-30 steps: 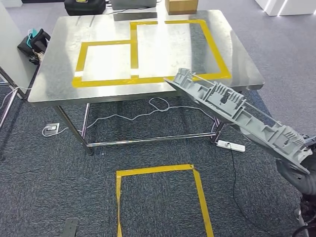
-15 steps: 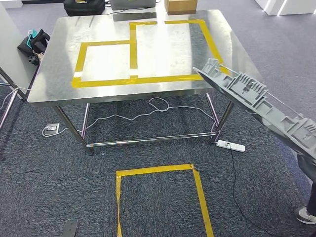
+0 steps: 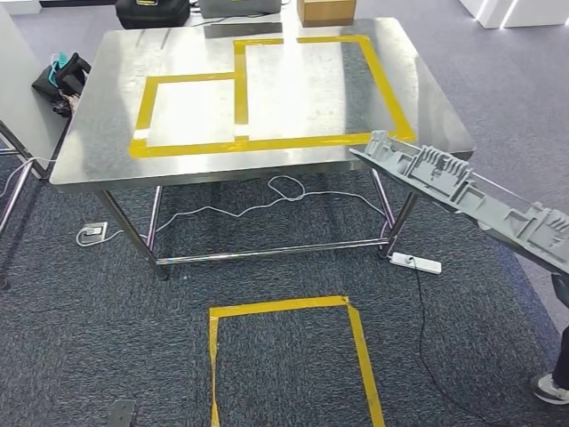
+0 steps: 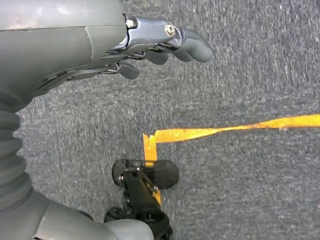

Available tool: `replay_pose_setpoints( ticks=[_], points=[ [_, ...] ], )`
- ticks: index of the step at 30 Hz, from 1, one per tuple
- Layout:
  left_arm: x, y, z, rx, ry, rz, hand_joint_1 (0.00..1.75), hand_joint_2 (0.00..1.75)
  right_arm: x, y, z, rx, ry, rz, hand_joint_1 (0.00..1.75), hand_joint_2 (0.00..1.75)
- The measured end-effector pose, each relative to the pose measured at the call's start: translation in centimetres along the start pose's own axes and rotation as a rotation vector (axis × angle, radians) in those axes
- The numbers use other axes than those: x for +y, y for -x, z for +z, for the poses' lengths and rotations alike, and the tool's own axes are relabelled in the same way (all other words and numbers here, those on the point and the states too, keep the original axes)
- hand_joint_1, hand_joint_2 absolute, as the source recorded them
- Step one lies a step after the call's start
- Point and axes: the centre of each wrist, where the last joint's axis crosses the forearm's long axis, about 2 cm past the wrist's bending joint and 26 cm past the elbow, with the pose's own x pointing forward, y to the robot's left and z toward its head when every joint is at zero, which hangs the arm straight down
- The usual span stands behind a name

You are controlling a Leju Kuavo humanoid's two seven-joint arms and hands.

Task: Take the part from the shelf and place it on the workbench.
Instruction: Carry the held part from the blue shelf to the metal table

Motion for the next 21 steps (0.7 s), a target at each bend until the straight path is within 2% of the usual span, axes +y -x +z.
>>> replay_pose_setpoints(
  ticks=[7, 21],
  points=[
    [0.5, -0.1, -0.2, -0.003, -0.017, -0.02, 0.0, 1.75, -1.9, -1.3, -1.2, -0.015, -0.055, 0.129, 1.75, 1.75],
    [1.2, -0.3, -0.5, -0.004, -0.039, -0.05, 0.0, 1.75, -2.2, -1.8, -1.4, -0.006, -0.102, 0.177, 1.75, 1.75]
  ],
)
